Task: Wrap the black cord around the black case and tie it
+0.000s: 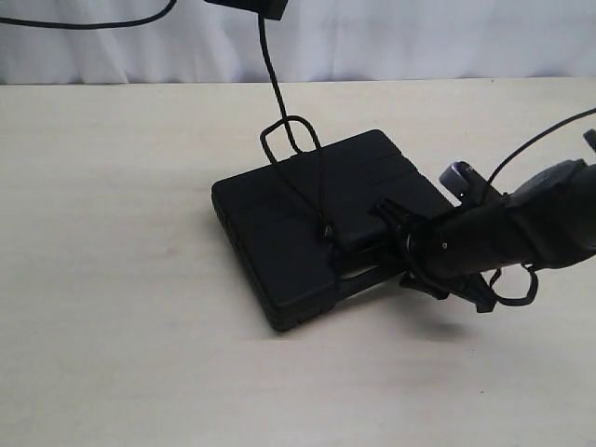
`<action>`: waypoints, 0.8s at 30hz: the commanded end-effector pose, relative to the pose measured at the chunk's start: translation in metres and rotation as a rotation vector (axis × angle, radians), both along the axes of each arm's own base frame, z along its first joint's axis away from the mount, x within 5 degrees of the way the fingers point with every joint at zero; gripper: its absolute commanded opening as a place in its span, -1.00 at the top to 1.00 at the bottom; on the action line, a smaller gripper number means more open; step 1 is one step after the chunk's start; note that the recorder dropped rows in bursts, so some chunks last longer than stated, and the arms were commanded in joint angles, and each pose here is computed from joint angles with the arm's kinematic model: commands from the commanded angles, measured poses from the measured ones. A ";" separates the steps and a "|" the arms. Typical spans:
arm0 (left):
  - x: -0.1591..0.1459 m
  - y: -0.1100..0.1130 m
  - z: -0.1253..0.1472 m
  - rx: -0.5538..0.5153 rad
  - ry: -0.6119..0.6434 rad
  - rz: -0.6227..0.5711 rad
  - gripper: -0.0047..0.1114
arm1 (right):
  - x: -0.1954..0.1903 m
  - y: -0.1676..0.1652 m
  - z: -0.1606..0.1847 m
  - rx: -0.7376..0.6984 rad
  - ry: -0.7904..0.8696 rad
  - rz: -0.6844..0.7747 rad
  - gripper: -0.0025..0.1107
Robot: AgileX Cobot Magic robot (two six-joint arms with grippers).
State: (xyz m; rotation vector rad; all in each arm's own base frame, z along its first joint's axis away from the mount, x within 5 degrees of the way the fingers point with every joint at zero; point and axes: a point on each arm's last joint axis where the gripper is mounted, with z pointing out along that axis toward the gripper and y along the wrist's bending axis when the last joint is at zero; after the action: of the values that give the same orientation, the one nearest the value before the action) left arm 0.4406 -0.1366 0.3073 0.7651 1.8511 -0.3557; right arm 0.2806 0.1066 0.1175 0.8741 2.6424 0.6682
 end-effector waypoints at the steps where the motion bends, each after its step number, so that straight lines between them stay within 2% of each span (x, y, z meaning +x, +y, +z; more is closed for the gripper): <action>1: -0.002 0.002 0.009 -0.019 -0.007 0.010 0.92 | 0.000 -0.002 -0.015 -0.039 0.020 -0.010 0.32; 2: -0.002 0.010 0.015 -0.028 -0.014 0.038 0.92 | 0.000 -0.001 -0.016 -0.062 0.002 0.063 0.59; 4: -0.005 0.031 0.033 -0.060 -0.033 0.116 0.92 | 0.001 -0.003 -0.010 -0.084 -0.037 0.099 0.88; 6: -0.010 0.057 0.050 -0.030 -0.072 0.173 0.92 | 0.006 -0.011 0.002 -0.140 -0.123 0.163 0.88; 8: -0.016 0.092 0.065 0.000 -0.082 0.275 0.92 | 0.011 -0.026 0.016 -0.141 -0.172 0.134 0.88; 10: -0.022 0.136 0.067 0.017 0.001 0.424 0.92 | 0.014 -0.050 0.027 -0.120 -0.187 0.079 0.88; 13: -0.030 0.180 0.045 0.042 0.178 0.575 0.92 | 0.015 -0.070 0.028 -0.108 -0.183 0.074 0.88; 14: -0.033 0.189 0.037 0.051 0.217 0.601 0.92 | 0.015 -0.073 0.028 -0.100 -0.178 0.068 0.88; 20: -0.051 0.218 -0.012 0.045 0.397 0.685 0.92 | 0.015 -0.076 0.029 -0.098 -0.178 0.056 0.88; 24: -0.064 0.237 -0.045 0.036 0.450 0.764 0.92 | 0.017 -0.078 0.029 -0.128 -0.192 0.038 0.88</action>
State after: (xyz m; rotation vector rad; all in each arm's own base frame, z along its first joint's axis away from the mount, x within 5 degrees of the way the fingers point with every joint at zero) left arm 0.3830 0.0850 0.2718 0.0143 2.4345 -0.0540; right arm 0.2942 0.0350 0.1396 0.6406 2.5638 0.5876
